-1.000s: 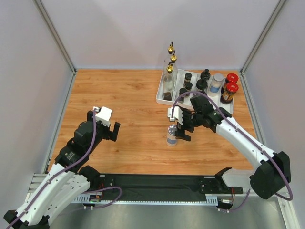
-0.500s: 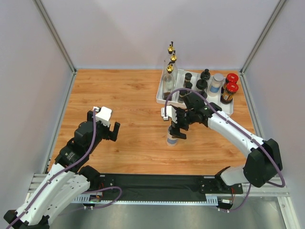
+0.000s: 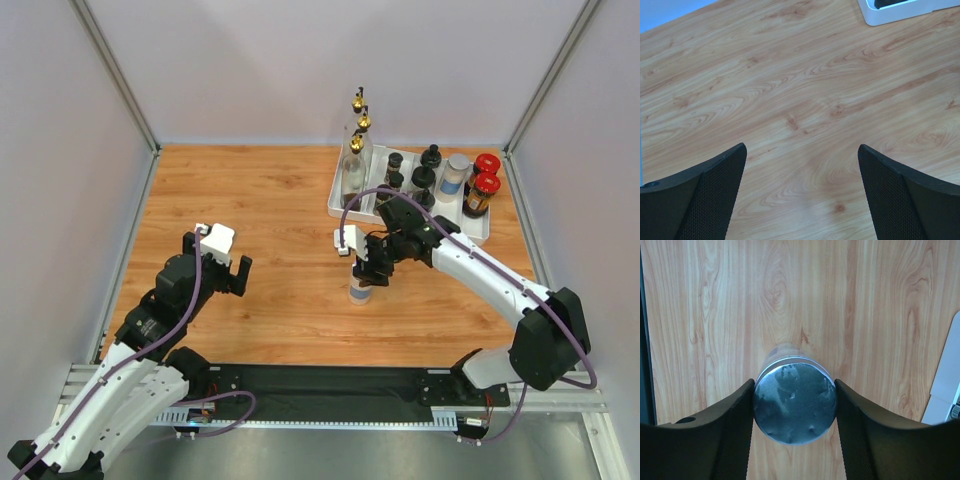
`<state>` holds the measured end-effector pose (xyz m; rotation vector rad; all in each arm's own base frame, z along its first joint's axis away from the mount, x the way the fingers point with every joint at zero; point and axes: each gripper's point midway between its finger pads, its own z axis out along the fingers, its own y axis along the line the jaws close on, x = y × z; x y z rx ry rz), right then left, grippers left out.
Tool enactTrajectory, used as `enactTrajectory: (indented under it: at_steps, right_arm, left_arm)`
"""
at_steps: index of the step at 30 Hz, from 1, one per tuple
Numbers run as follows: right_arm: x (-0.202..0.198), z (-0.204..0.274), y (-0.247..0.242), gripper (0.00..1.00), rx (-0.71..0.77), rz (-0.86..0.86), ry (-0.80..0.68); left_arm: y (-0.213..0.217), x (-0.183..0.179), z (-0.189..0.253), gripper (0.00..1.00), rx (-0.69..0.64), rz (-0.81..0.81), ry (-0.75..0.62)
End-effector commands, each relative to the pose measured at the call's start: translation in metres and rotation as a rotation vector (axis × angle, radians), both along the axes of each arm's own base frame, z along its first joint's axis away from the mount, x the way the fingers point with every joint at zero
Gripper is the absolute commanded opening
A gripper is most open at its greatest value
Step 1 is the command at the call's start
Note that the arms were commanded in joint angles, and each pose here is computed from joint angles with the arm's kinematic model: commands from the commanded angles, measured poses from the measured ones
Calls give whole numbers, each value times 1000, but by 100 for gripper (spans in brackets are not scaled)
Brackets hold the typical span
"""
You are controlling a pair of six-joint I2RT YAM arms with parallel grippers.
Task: Organize the condiment bottles
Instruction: Pick up the bottle from the center of the board, then place the bottle in the storage box.
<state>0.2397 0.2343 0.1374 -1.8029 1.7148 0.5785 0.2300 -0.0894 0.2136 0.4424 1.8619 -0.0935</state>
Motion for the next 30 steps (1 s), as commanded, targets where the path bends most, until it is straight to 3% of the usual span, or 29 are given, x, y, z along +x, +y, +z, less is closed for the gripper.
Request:
enactTrajectory:
  at_steps: [1,4,8,21,30]
  right_arm:
    - [-4,5,-6,21,-29,-39,25]
    - [2,24,-14,7,-46,-97,-5]
    - [30,51,-38,1,1,-279,-54]
    - [107,112,-156,1,102,-761,-215]
    - [156,135,-219,1,96,-961,-289]
  left_arm:
    - [1,1,4,100,-17,9,-20]
    - [1,1,4,100,-16,10,-21]
    - [1,1,5,100,-18,8,-23]
    - [0,0,6,100,-24,3,-27]
    - [1,1,5,100,-20,5,-25]
